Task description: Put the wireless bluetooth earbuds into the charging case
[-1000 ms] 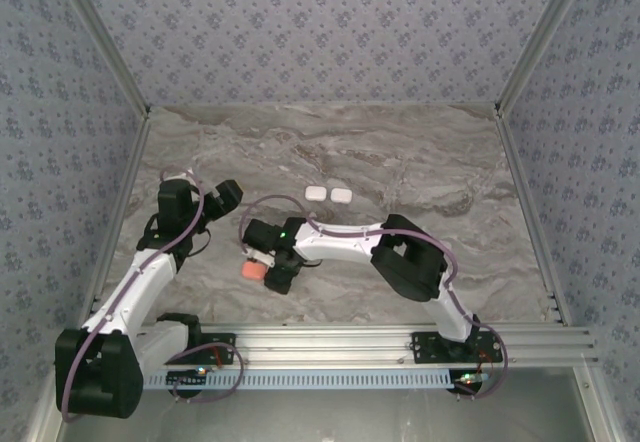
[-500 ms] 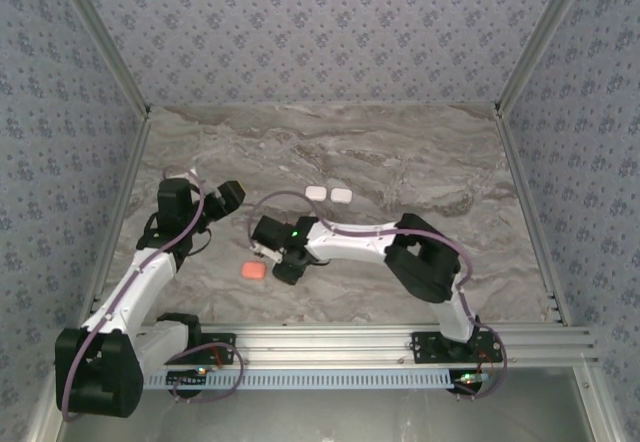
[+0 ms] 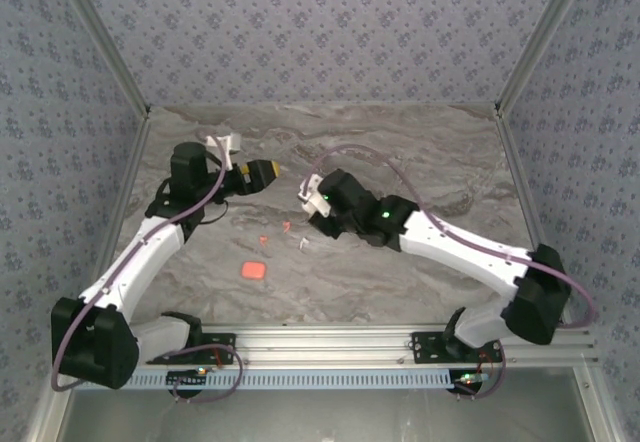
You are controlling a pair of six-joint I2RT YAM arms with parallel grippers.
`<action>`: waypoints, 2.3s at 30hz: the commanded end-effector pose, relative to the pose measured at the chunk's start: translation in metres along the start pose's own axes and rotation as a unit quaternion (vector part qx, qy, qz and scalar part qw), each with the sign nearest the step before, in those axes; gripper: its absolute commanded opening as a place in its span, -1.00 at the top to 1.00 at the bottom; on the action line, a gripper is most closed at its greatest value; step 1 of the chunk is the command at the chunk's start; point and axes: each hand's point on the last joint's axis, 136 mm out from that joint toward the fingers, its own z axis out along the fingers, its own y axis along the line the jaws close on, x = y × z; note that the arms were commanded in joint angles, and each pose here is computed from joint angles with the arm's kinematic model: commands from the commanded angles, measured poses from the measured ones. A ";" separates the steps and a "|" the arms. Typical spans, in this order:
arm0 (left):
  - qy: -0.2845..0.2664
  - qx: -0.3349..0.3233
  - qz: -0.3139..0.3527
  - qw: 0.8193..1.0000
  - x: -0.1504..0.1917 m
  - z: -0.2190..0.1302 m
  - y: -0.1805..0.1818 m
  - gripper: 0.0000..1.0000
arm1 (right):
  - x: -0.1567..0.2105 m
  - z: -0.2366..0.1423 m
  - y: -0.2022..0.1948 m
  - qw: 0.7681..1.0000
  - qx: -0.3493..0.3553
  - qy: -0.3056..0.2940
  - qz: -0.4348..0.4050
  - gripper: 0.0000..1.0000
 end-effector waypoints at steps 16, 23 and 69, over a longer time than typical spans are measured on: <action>0.101 0.230 0.107 0.962 0.031 0.019 -0.134 -0.62 | -0.026 -0.076 -0.064 0.977 0.112 -0.133 -0.126 0.19; 0.115 0.242 0.114 0.957 0.038 0.032 -0.147 -0.58 | -0.030 -0.077 -0.062 0.976 0.106 -0.142 -0.126 0.18; -0.009 0.292 0.253 0.922 0.049 0.027 -0.175 0.79 | -0.032 -0.141 -0.095 0.922 -0.127 -0.321 0.176 -0.91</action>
